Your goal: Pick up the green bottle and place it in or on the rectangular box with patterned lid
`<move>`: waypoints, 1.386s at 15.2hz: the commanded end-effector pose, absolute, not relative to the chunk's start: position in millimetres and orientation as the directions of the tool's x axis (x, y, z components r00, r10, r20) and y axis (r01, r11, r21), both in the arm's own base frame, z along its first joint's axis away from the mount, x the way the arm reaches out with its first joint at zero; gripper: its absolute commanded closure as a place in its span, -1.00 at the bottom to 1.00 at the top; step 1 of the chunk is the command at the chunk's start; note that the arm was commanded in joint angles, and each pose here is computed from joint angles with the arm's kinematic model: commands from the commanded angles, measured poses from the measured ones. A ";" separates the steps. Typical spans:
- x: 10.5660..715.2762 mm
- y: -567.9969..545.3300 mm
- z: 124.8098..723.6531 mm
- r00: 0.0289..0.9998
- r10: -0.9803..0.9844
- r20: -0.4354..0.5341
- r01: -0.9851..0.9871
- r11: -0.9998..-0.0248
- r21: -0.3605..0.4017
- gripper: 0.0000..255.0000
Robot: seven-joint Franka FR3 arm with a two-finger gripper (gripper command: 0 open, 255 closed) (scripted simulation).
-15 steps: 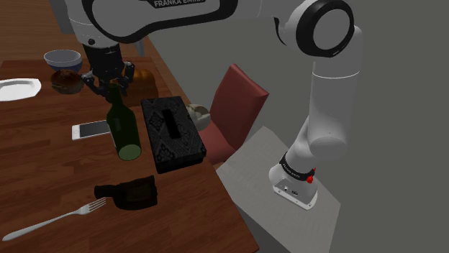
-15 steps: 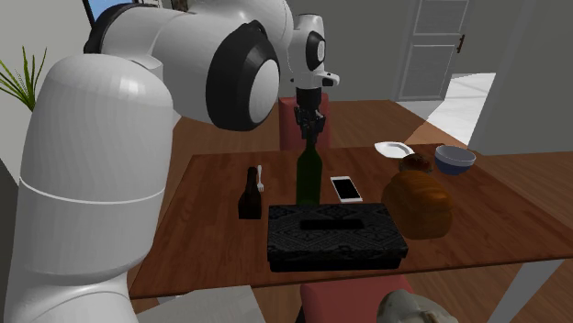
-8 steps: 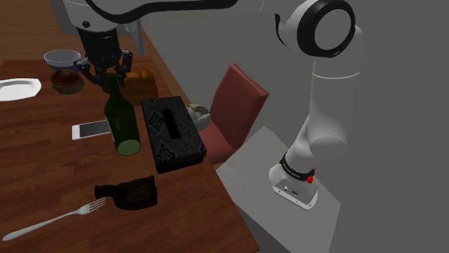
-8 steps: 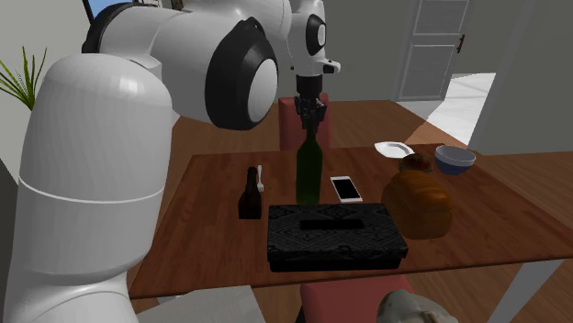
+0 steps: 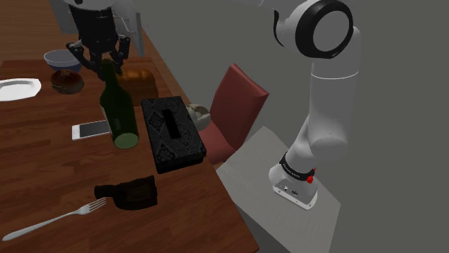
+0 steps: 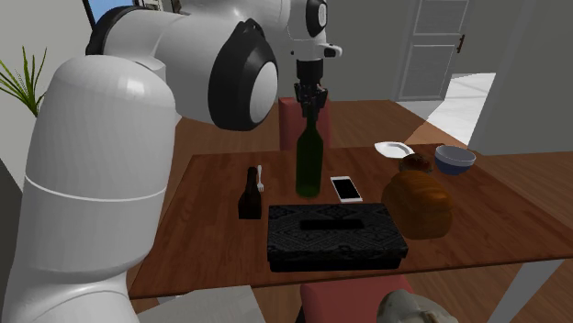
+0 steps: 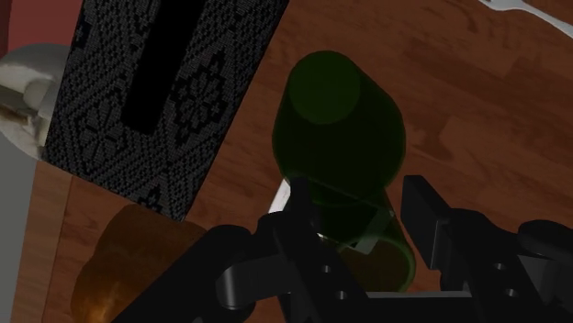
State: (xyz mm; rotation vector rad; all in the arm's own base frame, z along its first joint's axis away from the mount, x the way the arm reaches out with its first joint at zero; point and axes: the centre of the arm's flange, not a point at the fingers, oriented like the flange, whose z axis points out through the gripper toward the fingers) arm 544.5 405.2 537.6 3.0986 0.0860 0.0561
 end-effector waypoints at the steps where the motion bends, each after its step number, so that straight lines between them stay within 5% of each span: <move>1: 544.3 403.7 549.4 0.998 0.056 0.035 0.055 -0.998 0.042 1.00; 21: 537.5 361.2 660.7 0.998 0.056 0.035 0.055 -0.998 0.042 1.00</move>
